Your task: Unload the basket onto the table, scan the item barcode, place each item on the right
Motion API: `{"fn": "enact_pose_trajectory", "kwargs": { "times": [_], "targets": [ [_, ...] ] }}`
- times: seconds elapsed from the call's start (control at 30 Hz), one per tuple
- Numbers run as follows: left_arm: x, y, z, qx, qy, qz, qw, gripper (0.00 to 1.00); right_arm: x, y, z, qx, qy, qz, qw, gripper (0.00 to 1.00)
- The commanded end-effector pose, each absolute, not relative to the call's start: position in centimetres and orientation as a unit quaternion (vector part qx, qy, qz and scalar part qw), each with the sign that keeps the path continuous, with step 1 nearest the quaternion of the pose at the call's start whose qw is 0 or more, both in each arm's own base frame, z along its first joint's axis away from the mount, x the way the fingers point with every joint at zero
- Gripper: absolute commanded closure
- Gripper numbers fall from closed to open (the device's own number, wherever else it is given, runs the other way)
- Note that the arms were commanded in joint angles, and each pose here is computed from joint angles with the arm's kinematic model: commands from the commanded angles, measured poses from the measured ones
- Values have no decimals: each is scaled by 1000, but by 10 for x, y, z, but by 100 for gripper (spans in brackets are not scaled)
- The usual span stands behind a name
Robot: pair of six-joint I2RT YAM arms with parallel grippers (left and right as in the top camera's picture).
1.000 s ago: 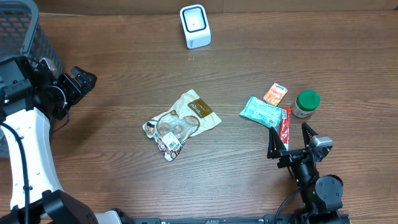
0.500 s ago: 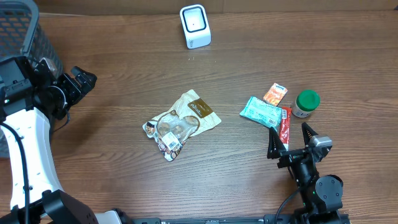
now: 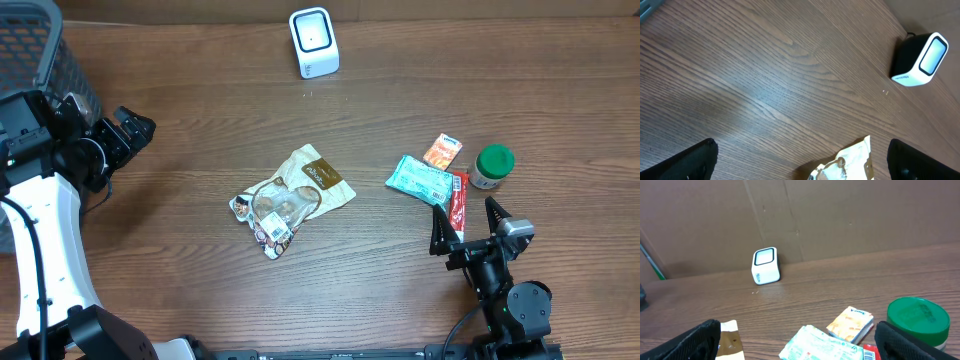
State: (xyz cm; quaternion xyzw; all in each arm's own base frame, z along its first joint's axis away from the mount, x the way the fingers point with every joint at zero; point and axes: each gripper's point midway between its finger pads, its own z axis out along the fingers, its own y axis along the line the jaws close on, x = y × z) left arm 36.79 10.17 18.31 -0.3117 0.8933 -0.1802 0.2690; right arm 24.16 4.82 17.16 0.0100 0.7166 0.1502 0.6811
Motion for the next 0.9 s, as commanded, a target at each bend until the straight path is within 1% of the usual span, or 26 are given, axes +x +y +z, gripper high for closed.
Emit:
{"fn": "enact_pose_trajectory", "kwargs": {
  "times": [0.0,0.6,0.77,0.87],
  "targets": [
    [368,103,191,-312,890,-179,280,1,242,47,169,10,716,148,683,0],
    [368,103,190,-312,891,-179,278,0,242,47,169,10,716,148,683,0],
    [366,99,203,-304,888,-178,294,0,242,47,169,10,716,148,683,0],
    [361,89,230,-285,883,-177,329,0,242,47,169,10,716,148,683,0]
  ]
}}
